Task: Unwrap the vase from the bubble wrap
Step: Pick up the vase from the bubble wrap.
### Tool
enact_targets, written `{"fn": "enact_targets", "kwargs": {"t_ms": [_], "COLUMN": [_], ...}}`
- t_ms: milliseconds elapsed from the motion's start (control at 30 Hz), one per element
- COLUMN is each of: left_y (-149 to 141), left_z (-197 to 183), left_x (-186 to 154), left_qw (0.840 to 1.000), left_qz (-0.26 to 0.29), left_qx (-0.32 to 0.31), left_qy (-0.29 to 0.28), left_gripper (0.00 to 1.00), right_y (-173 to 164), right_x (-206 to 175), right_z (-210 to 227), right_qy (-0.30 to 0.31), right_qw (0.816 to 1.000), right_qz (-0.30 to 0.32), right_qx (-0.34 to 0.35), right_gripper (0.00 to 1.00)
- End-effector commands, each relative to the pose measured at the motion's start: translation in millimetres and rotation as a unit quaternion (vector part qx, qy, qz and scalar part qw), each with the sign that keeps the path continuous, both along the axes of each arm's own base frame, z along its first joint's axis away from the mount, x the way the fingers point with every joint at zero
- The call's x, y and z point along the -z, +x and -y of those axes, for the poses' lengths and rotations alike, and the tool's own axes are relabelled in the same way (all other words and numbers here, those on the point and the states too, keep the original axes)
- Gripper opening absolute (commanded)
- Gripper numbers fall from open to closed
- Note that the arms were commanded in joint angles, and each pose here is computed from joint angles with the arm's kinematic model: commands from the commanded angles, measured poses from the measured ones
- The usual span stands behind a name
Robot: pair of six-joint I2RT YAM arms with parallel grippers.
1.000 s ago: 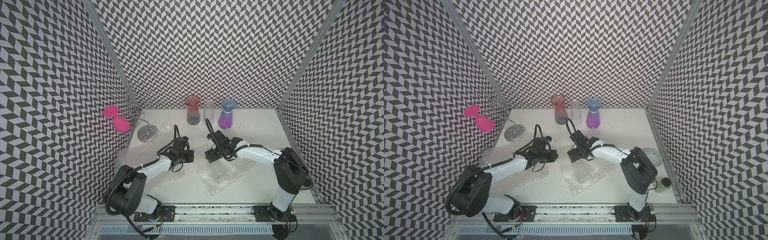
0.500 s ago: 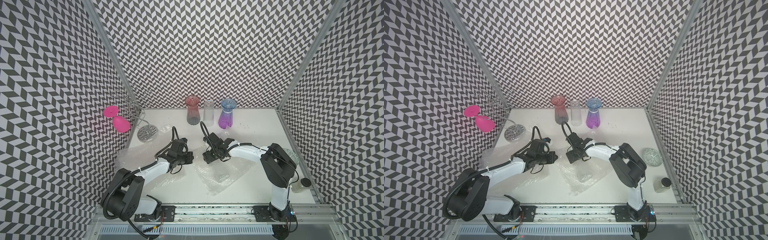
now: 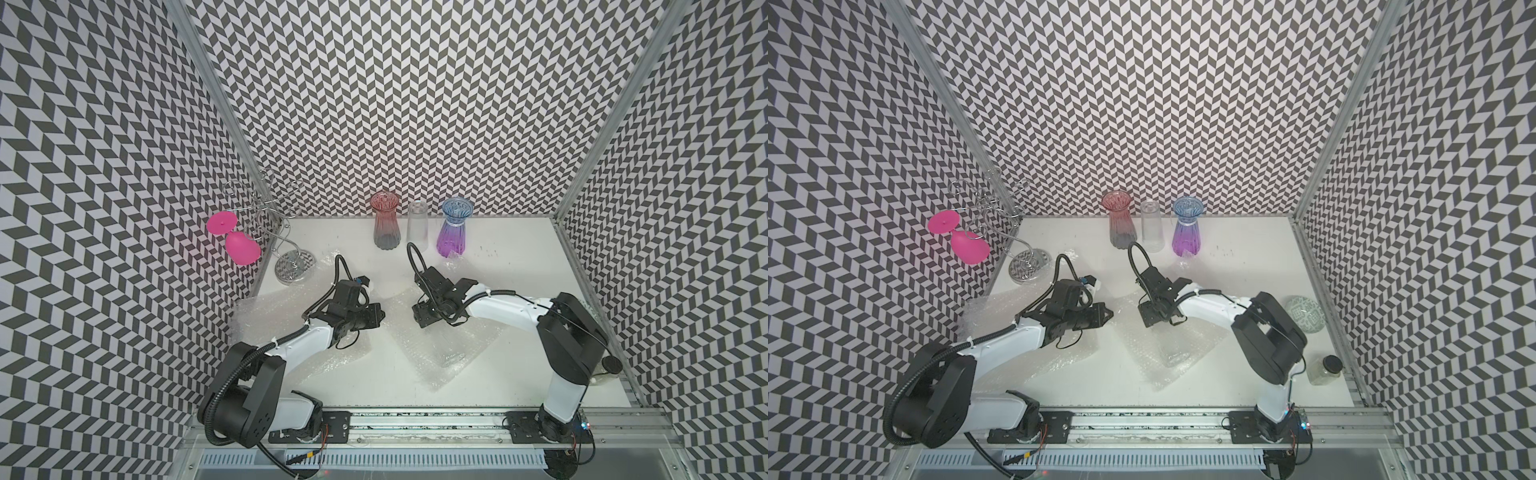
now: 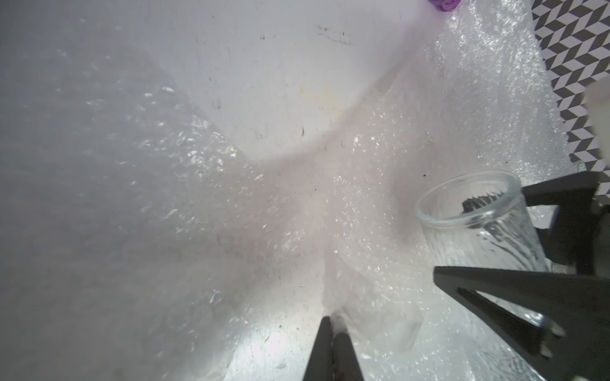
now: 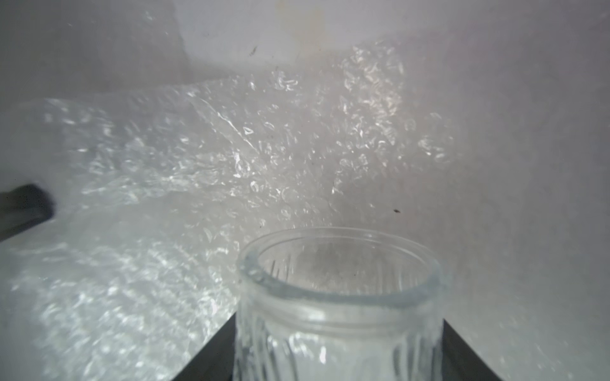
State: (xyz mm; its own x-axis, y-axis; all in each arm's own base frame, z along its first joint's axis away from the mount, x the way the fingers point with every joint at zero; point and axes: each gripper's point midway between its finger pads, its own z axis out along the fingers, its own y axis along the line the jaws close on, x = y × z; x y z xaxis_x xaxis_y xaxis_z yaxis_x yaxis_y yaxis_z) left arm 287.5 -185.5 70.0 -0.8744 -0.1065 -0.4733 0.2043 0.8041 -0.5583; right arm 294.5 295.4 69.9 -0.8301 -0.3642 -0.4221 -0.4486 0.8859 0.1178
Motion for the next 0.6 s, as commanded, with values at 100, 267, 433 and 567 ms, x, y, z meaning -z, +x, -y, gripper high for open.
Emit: {"fn": "enact_targets", "kwargs": {"t_ms": [100, 267, 433, 567], "left_y": [-4, -4, -3, -7], "left_z": [10, 11, 9, 6], "left_x": [-3, -4, -4, 1], "left_qw": [0.999, 0.999, 0.999, 1.0], "left_qz": [0.0, 0.002, 0.002, -0.012], "left_qx": [0.019, 0.021, 0.022, 0.021], "left_qy": [-0.034, -0.038, -0.027, -0.011], "left_gripper": [0.0, 0.0, 0.0, 0.0], "right_y": [6, 15, 43, 73], "right_x": [-76, -116, -151, -180], "right_z": [4, 25, 55, 96], "right_qy": [0.082, 0.103, 0.135, 0.173], "right_qw": [0.992, 0.979, 0.961, 0.939], "right_qz": [0.083, 0.153, 0.213, 0.26], "right_qx": [0.045, 0.081, 0.111, 0.143], "right_gripper": [0.02, 0.0, 0.0, 0.0]}}
